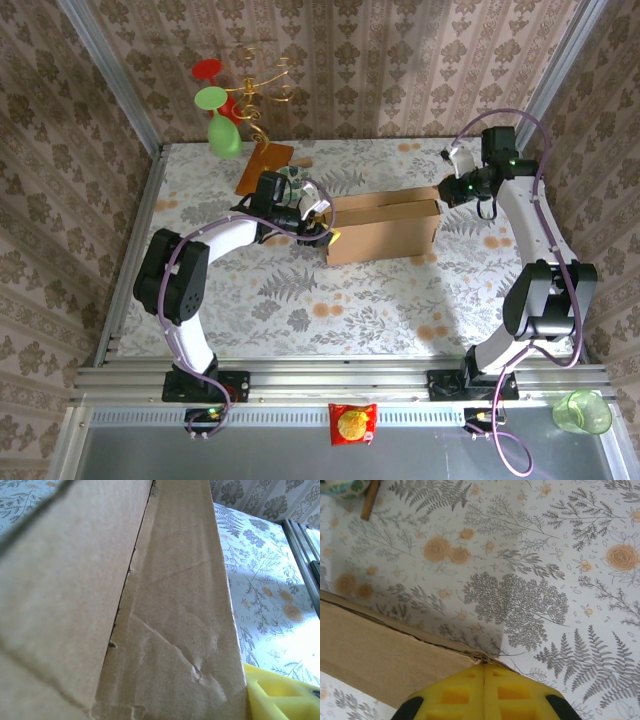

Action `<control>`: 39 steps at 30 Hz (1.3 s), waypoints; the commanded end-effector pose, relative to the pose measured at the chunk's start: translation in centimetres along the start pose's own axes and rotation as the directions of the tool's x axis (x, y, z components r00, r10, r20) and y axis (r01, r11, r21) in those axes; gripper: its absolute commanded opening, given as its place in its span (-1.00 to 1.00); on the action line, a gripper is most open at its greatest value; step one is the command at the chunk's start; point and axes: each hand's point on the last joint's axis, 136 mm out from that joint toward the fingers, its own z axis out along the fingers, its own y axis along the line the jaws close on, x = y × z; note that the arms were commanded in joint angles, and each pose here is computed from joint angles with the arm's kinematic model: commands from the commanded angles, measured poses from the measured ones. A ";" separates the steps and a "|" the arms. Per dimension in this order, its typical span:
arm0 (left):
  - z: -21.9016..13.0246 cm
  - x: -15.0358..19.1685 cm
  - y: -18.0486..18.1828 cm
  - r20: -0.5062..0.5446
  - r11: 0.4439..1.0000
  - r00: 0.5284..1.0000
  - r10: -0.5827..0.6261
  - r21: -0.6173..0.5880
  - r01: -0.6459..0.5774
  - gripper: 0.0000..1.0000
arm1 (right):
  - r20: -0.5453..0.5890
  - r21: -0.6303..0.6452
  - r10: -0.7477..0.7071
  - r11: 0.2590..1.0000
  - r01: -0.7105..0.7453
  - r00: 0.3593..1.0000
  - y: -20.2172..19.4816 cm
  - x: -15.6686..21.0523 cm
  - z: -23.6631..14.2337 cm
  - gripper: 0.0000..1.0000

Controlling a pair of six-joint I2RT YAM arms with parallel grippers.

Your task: Fold the paper box

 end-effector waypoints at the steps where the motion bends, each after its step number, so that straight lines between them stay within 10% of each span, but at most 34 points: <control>1: 0.1 -0.1 0.0 -0.003 1.000 1.000 0.006 0.010 -0.006 0.17 | -0.012 -0.060 0.019 0.998 -0.020 1.000 1.2 -0.2 -0.2 -0.96; 12: -0.2 -0.1 0.2 -0.008 1.000 1.000 0.003 0.008 -0.003 0.17 | 0.001 -0.101 0.063 0.993 -0.063 0.998 1.4 0.1 -0.9 -0.98; 21: -1.0 -0.2 -0.1 -0.034 1.000 0.999 0.008 0.019 -0.008 0.12 | 0.068 -0.146 0.149 0.980 -0.138 0.987 -0.1 0.4 -2.2 -0.14; 39: -2.8 0.1 0.3 -0.041 1.000 0.999 0.007 0.001 -0.007 0.11 | 0.070 -0.205 0.064 0.978 -0.048 0.995 -1.0 -0.4 0.9 -0.03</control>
